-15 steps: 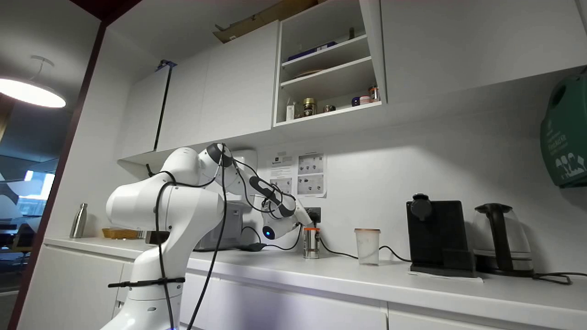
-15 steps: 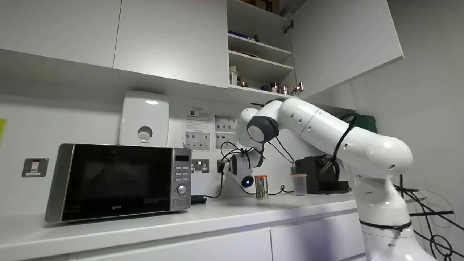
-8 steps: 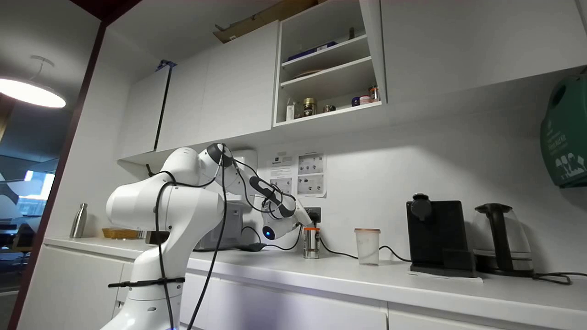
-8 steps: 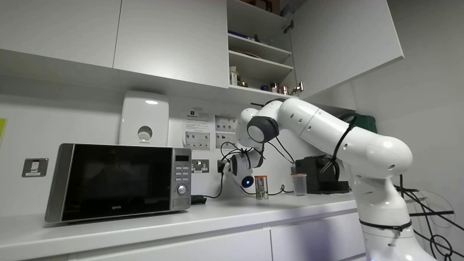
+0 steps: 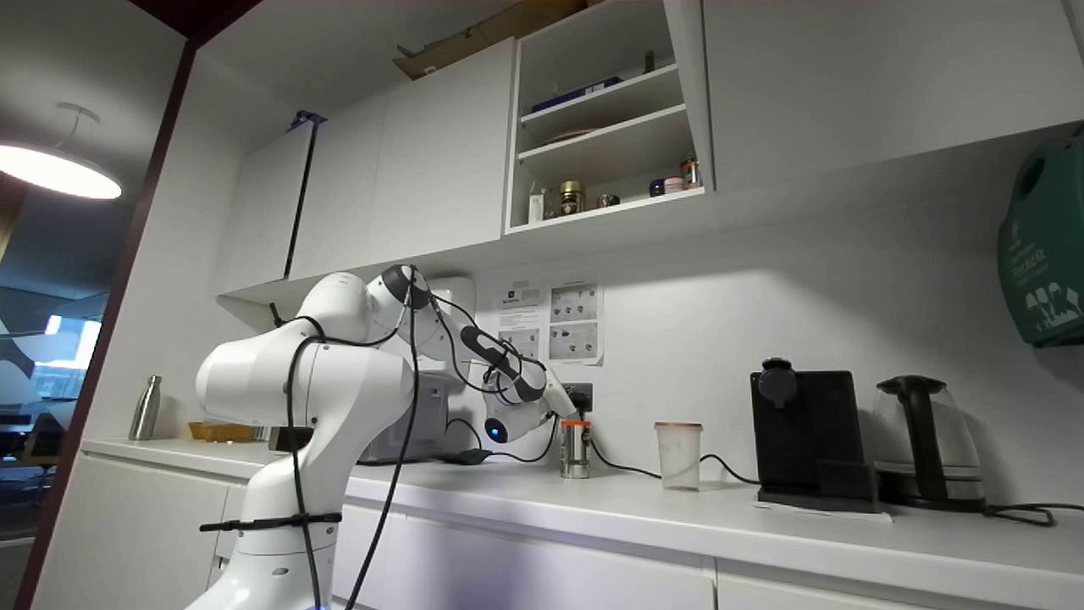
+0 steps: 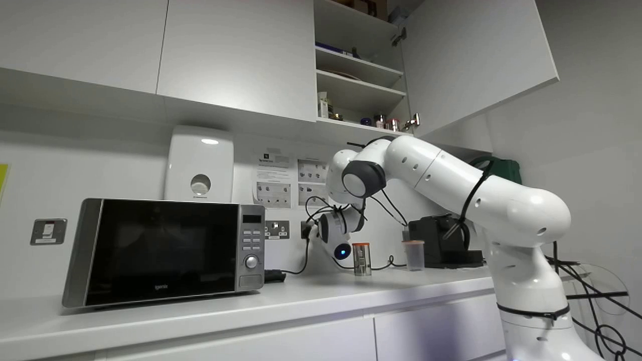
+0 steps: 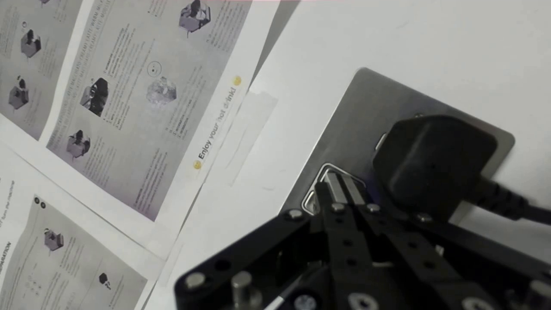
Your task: Turn on the wall socket on the right
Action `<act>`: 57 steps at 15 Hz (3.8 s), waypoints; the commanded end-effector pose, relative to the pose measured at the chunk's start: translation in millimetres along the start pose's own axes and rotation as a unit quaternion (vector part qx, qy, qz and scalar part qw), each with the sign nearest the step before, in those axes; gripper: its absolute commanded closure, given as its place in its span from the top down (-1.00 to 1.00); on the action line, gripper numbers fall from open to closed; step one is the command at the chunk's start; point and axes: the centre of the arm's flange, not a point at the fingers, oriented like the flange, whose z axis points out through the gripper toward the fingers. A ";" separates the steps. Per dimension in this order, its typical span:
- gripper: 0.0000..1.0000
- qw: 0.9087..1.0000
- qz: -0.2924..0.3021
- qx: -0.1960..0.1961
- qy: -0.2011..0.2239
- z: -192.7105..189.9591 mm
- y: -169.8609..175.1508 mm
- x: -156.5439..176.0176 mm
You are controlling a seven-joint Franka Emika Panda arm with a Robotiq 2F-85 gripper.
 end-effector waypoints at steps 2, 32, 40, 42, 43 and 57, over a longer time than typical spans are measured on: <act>-1.00 1.000 0.015 0.007 0.008 -3.4 10.6 1.8; -1.00 1.000 0.014 0.011 0.016 9.6 10.5 10.9; -1.00 1.000 0.012 0.017 0.021 17.6 8.3 14.3; -1.00 1.000 0.010 0.017 0.023 20.2 7.8 15.9; -1.00 1.000 0.009 0.016 0.024 22.5 8.3 17.3; -1.00 0.998 0.034 0.054 -0.001 -19.0 57.9 4.8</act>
